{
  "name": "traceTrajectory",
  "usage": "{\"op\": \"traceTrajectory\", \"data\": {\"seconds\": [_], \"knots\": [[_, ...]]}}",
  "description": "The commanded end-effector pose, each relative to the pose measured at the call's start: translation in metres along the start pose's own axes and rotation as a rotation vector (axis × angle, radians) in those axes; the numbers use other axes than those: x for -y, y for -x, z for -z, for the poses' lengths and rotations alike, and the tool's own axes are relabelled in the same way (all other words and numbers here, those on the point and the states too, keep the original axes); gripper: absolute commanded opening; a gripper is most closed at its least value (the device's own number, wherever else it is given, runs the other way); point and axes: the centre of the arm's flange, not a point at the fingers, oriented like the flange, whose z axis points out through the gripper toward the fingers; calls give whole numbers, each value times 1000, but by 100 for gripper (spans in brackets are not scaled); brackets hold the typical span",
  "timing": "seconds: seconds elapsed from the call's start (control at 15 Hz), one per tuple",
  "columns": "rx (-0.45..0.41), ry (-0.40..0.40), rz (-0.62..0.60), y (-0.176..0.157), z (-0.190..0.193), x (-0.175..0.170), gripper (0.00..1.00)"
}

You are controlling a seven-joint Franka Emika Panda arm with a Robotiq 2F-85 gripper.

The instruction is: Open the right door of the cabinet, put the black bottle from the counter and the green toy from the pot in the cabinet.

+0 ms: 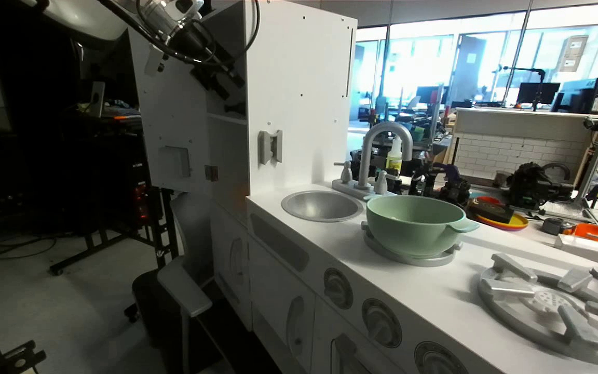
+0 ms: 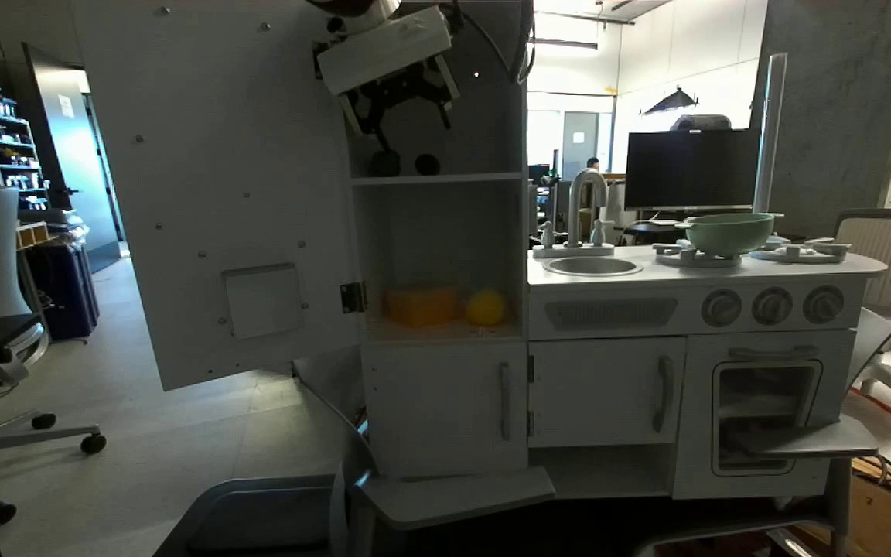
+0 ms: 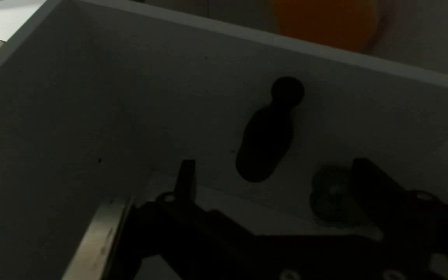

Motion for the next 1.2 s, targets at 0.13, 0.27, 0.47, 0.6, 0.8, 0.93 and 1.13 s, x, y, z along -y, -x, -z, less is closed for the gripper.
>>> {"op": "traceTrajectory", "data": {"seconds": [0.13,0.27,0.47,0.6,0.8,0.93,1.13], "knots": [[81,-58,136,-25,35,-12,100],[130,-99,209,-33,50,-25,100],[216,-155,337,-39,68,-39,100],[272,-184,425,-37,79,-48,100],[337,-216,571,-24,95,-55,100],[363,-230,660,-12,102,-58,100],[351,-258,726,-9,118,-61,100]]}}
